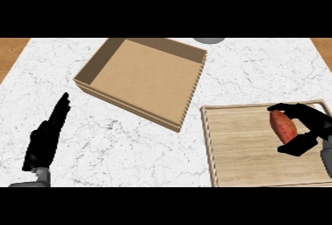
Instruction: Pick the sweet potato from the tray and place it in the cardboard box
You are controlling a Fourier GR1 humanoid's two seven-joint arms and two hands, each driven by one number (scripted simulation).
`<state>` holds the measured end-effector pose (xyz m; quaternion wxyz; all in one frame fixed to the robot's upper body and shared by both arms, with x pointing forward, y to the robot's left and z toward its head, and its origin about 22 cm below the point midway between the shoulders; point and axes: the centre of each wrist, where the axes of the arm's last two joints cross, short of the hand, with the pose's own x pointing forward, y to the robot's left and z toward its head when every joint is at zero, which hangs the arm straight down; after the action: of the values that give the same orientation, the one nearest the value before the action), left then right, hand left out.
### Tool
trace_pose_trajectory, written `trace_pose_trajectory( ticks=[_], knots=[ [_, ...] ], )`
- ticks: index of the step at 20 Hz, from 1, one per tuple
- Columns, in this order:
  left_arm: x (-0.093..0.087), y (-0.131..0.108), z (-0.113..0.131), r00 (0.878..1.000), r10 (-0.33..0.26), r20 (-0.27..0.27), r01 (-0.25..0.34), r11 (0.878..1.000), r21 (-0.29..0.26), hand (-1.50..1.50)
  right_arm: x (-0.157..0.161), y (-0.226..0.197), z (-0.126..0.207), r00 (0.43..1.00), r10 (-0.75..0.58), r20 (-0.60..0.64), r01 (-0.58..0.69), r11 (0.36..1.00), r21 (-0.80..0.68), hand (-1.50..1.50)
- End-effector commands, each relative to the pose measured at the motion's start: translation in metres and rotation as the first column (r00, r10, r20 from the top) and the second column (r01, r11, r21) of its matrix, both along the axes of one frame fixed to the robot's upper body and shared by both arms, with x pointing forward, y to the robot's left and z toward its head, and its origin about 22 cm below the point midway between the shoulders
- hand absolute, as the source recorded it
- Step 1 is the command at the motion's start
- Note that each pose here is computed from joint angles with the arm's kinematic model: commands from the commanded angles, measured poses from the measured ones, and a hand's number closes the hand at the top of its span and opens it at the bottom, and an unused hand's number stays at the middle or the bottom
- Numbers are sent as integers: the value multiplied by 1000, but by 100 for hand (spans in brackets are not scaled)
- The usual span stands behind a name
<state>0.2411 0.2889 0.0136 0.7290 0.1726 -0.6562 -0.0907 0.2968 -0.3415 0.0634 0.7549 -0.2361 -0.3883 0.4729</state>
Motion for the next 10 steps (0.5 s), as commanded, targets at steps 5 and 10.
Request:
trace_pose_trajectory(
  ticks=[5, 10],
  knots=[
    [-2, -18, -11, 1000, -3, 2, 3, 1000, 0, 0, 5, 12, -5, 977, 23, 210, 7, 990, -142, 150],
    [-16, -10, -18, 1000, -2, -3, 2, 1000, -4, 0, 12, 0, 8, 960, 32, 277, 10, 988, -151, 150]
  ],
)
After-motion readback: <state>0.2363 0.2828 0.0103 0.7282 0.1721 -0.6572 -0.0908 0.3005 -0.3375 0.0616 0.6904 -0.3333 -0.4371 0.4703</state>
